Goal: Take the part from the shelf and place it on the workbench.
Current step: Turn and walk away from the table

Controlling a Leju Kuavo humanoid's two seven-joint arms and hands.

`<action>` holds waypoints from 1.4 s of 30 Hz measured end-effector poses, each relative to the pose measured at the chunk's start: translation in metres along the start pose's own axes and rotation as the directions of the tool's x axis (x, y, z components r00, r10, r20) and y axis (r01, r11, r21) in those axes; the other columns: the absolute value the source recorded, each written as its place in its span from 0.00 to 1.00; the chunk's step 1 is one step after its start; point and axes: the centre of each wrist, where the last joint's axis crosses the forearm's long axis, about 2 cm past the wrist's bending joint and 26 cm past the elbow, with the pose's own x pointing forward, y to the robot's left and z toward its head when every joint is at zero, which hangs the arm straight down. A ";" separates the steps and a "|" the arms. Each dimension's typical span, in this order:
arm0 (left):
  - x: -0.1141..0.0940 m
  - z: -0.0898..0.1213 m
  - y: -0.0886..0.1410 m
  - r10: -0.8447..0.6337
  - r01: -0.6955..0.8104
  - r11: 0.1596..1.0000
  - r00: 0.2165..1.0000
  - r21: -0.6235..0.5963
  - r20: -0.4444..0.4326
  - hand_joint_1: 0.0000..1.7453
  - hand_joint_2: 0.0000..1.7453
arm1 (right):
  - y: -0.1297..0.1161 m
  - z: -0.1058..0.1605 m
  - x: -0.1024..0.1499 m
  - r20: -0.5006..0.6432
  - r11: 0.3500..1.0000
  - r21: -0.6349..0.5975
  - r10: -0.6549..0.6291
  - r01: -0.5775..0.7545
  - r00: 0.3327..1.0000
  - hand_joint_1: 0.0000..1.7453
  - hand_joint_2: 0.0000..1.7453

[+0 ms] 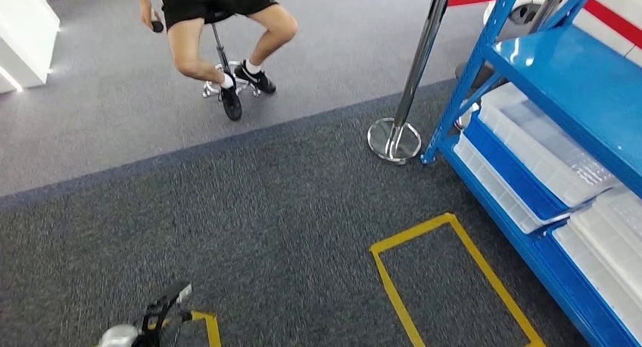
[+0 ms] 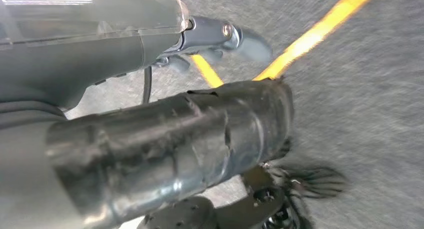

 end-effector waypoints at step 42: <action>-0.005 0.004 0.014 0.000 0.000 1.000 1.000 0.001 -0.009 0.00 0.00 | 0.005 0.000 -0.001 -0.018 0.998 0.041 -0.050 0.050 0.999 0.00 0.00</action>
